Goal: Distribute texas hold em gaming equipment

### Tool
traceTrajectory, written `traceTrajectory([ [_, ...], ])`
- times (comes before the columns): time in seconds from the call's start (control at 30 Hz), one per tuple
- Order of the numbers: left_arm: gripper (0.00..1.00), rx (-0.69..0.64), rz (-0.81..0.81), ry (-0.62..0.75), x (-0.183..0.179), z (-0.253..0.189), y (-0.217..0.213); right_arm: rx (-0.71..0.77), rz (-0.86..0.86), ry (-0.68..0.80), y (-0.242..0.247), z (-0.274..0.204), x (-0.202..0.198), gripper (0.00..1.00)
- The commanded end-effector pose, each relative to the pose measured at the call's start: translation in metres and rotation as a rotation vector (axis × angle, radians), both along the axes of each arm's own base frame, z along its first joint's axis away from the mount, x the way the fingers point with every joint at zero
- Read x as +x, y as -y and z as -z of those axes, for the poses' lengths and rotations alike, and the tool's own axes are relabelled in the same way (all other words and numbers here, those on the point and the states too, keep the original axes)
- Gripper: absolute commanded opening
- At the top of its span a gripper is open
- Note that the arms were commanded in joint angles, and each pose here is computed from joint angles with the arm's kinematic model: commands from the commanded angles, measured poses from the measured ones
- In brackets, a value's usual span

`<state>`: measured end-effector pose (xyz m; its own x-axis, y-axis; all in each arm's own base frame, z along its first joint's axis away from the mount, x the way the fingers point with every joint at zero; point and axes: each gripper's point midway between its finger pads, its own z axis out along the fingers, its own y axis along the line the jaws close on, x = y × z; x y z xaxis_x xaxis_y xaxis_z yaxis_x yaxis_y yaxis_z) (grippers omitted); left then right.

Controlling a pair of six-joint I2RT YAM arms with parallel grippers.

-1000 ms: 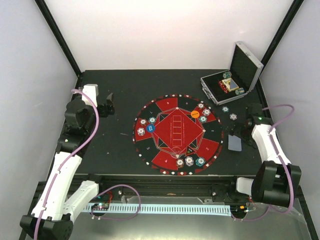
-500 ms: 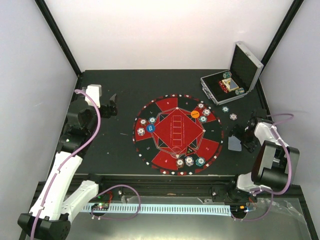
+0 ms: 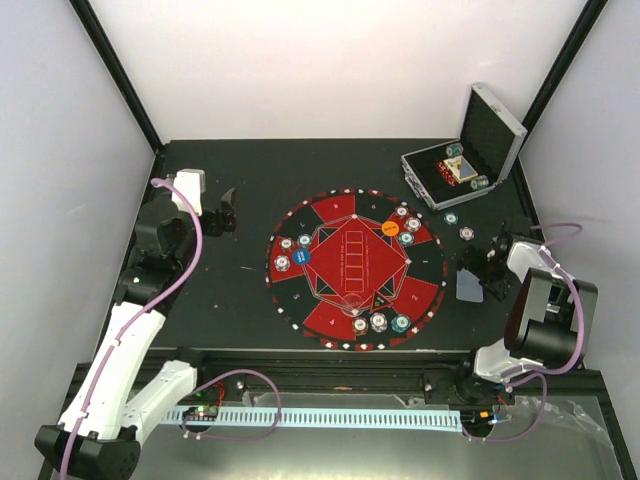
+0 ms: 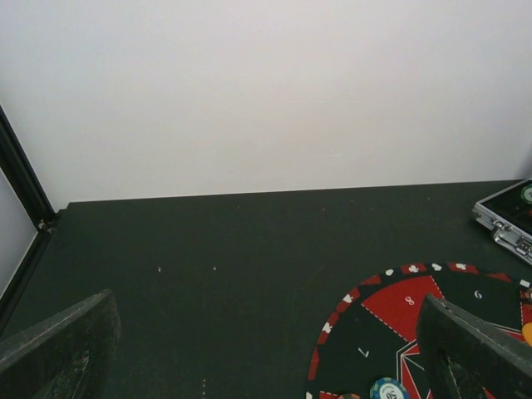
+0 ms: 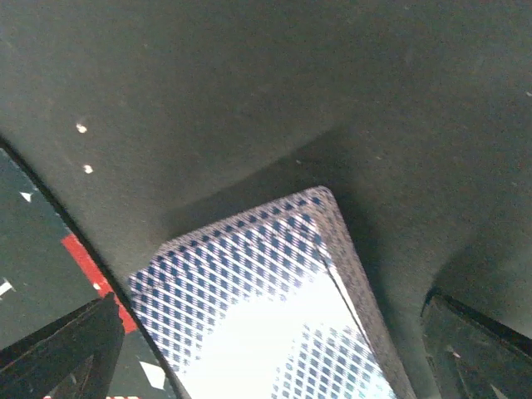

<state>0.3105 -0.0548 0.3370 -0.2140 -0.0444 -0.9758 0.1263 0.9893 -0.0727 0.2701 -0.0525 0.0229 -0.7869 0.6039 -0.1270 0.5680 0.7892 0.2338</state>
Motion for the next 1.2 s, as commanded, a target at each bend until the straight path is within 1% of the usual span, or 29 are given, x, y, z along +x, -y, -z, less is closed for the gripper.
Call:
traceTrajectory([
  [0.0,0.99,0.009,0.001,0.007,-0.001,-0.003,0.001,0.062,-0.058,0.065,-0.009,-0.002,0.015,0.99],
  [0.2,0.99,0.007,0.003,0.012,-0.002,-0.005,0.001,0.087,-0.06,0.045,-0.015,0.003,0.009,0.99],
  [0.43,0.99,0.006,0.01,0.016,-0.003,-0.006,0.003,0.127,-0.022,0.042,-0.022,-0.002,0.0,0.99],
  [0.7,0.99,0.004,0.022,0.021,-0.005,-0.007,0.006,0.046,-0.013,-0.044,-0.017,0.003,-0.02,0.99],
  [0.8,0.99,0.003,0.024,0.026,-0.006,-0.008,0.007,0.008,0.003,-0.104,-0.013,0.01,-0.028,0.99],
  [1.0,0.99,0.003,0.028,0.028,-0.006,-0.009,0.008,-0.028,-0.038,-0.132,-0.019,0.013,-0.027,0.99],
  [1.17,0.99,0.003,0.03,0.029,-0.007,-0.009,0.009,-0.047,-0.055,-0.181,-0.022,0.021,-0.031,0.94],
])
